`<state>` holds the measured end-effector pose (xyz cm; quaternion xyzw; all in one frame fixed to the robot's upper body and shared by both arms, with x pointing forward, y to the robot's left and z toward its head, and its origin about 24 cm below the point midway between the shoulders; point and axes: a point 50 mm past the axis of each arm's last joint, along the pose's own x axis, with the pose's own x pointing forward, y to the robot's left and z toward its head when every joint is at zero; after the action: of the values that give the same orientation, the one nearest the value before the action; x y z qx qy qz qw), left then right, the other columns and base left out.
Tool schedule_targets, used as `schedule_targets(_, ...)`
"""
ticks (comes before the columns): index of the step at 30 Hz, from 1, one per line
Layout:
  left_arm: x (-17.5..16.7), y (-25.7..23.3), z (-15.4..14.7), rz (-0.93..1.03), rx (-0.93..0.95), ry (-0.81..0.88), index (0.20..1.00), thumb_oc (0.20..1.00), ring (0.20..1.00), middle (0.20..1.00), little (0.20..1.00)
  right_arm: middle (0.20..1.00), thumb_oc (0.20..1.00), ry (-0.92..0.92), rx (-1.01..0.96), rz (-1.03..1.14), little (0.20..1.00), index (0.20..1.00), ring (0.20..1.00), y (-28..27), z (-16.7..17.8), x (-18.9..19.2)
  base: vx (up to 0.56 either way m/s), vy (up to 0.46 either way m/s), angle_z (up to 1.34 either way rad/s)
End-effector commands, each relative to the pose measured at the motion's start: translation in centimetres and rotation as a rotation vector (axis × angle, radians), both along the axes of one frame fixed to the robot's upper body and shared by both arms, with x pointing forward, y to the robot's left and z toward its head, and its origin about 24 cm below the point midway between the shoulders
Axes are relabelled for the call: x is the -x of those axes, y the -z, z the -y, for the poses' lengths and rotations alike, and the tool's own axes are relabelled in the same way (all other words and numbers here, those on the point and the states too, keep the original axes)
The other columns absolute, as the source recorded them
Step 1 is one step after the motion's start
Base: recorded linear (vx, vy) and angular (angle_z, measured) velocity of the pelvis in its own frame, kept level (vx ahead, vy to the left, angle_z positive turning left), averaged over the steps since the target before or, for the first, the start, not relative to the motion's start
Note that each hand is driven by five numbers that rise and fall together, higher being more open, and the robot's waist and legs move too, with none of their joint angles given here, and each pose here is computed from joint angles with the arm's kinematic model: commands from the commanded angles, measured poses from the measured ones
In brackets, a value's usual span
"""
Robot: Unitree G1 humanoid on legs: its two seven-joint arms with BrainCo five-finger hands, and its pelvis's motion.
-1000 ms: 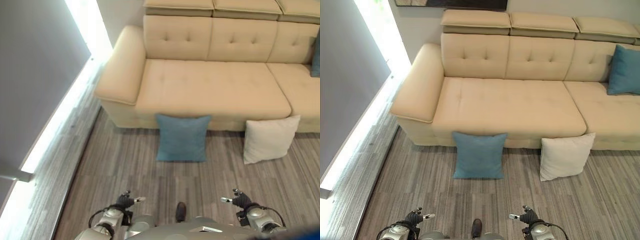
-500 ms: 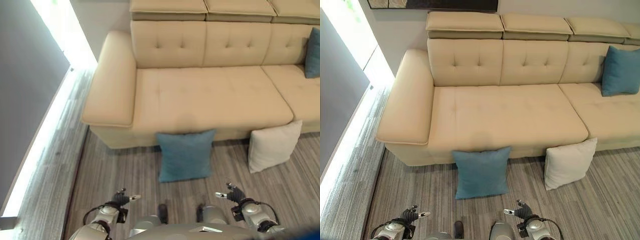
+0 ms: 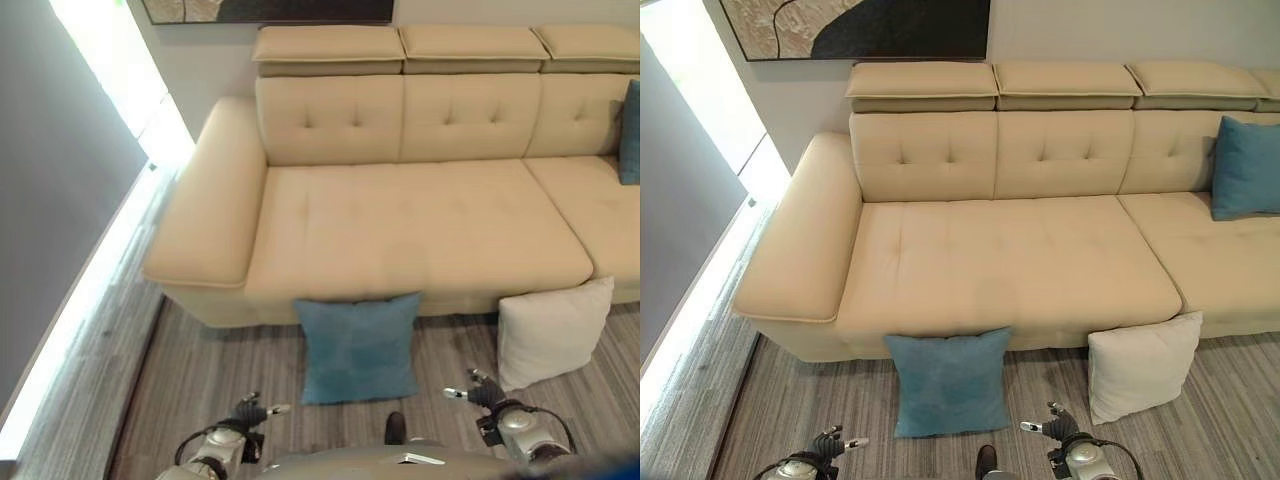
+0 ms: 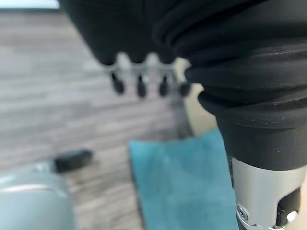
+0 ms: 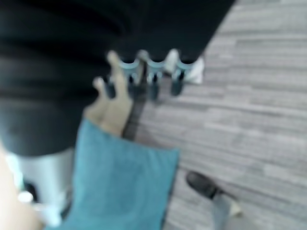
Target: Pick up all the scattered cushions and arrange them neatly on the sofa.
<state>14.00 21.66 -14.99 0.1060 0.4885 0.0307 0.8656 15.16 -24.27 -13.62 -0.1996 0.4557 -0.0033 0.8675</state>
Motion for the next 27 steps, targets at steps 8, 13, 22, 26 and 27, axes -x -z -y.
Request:
schedule_targets(8, -19.3, -14.4, 1.2, 0.741, -0.046, -0.097, 1.000, 1.000, 1.000, 1.000, 1.000, 1.000, 1.000, 0.072, 0.082, 0.693, 1.000, 1.000, 1.000, -12.9, -0.3, -16.3, -0.26, 0.005, 0.23)
schedule_targets(13, -23.4, -21.4, 1.8, 0.973, -0.070, -0.125, 1.000, 1.000, 1.000, 1.000, 1.000, 1.000, 1.000, 0.068, 0.226, 1.014, 1.000, 1.000, 1.000, -21.3, 0.0, -20.7, -0.06, 0.051, -0.22)
schedule_targets(22, -27.3, -34.0, 0.8, 1.264, -0.181, -0.213, 1.000, 1.000, 1.000, 1.000, 1.000, 1.000, 1.000, 0.092, 0.371, 1.324, 1.000, 1.000, 1.000, -33.7, 0.3, -24.4, 0.02, 0.039, -0.05)
schedule_targets(26, -27.5, -36.2, 0.1, 1.309, -0.158, -0.241, 1.000, 1.000, 1.000, 1.000, 1.000, 1.000, 1.000, 0.097, 0.388, 1.375, 1.000, 1.000, 1.000, -36.2, 0.5, -24.7, 0.00, 0.000, 0.00)
schedule_targets(27, -27.5, -36.2, 0.1, 1.309, -0.158, -0.241, 1.000, 1.000, 1.000, 1.000, 1.000, 1.000, 1.000, 0.097, 0.387, 1.375, 1.000, 1.000, 1.000, -36.3, 0.5, -24.7, 0.00, 0.000, 0.00)
